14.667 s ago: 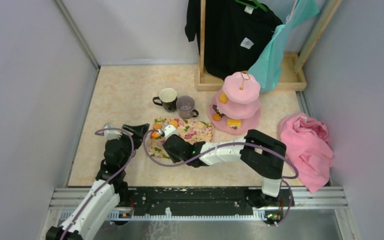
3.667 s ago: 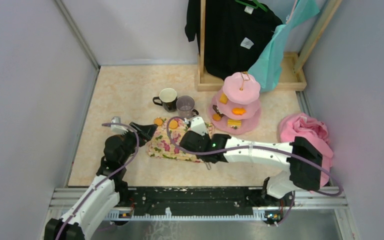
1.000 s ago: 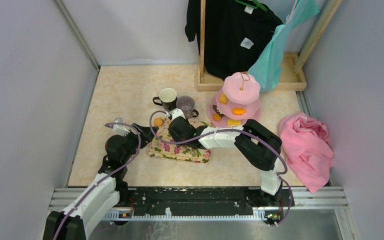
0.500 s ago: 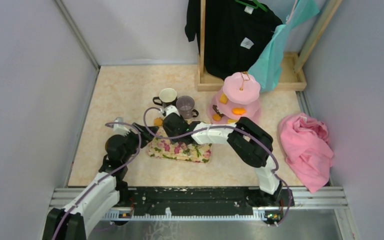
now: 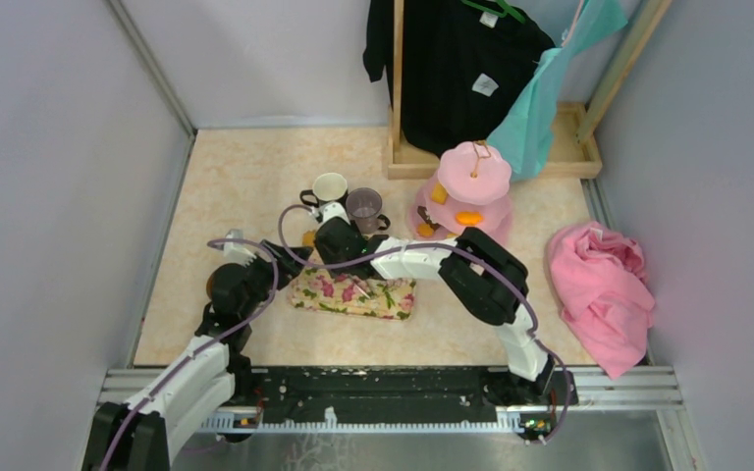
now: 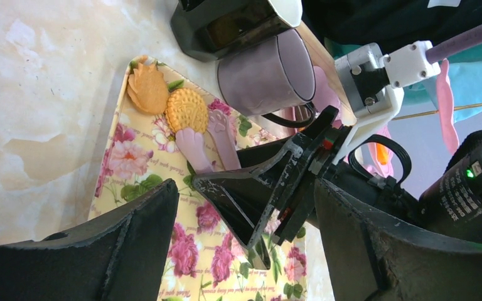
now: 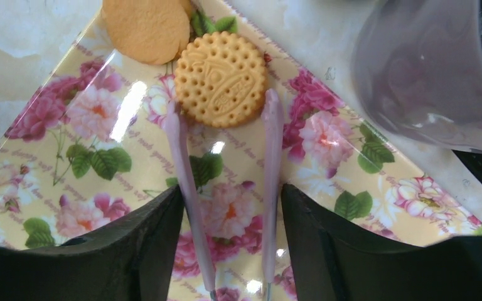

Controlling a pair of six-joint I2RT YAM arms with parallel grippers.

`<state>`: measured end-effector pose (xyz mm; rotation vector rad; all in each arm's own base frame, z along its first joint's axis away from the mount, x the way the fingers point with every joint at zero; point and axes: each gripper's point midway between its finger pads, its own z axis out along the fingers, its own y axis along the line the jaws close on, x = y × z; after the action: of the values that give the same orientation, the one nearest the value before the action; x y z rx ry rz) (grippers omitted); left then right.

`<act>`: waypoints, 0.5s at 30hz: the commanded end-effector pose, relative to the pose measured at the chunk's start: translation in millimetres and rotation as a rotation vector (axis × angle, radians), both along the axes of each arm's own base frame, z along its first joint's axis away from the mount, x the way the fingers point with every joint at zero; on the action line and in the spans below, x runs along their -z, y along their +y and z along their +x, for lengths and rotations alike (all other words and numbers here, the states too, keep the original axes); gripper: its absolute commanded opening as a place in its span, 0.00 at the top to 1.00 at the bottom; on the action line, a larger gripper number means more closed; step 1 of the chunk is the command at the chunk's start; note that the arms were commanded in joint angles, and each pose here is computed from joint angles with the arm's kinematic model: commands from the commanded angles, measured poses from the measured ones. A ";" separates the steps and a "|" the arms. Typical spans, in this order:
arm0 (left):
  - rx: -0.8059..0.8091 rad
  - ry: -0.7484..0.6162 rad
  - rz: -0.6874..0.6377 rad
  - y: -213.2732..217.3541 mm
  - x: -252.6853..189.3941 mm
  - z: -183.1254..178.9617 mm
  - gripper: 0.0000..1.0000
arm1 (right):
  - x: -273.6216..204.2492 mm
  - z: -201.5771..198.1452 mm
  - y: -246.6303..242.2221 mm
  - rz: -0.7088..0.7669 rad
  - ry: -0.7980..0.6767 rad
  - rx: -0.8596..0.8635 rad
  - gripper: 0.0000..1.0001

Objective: Serve the afternoon tea
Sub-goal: Pick up the clamp from the center of the board.

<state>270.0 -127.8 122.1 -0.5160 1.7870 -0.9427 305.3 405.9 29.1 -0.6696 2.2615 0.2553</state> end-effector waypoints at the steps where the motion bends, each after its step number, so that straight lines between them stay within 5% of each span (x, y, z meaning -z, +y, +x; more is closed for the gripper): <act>1: 0.016 -0.029 -0.012 -3.3 -4.8 -1.2 0.16 | 59.5 -5.7 -43.9 -0.185 0.111 0.038 0.39; 15: 0.021 -0.032 -0.017 -4.3 -5.6 -2.2 0.16 | 66.3 -10.0 -55.4 -0.194 0.128 0.042 0.37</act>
<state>270.3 -128.4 124.4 -0.5112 1.7782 -0.9478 323.4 412.7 27.9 -0.6294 2.2433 0.2628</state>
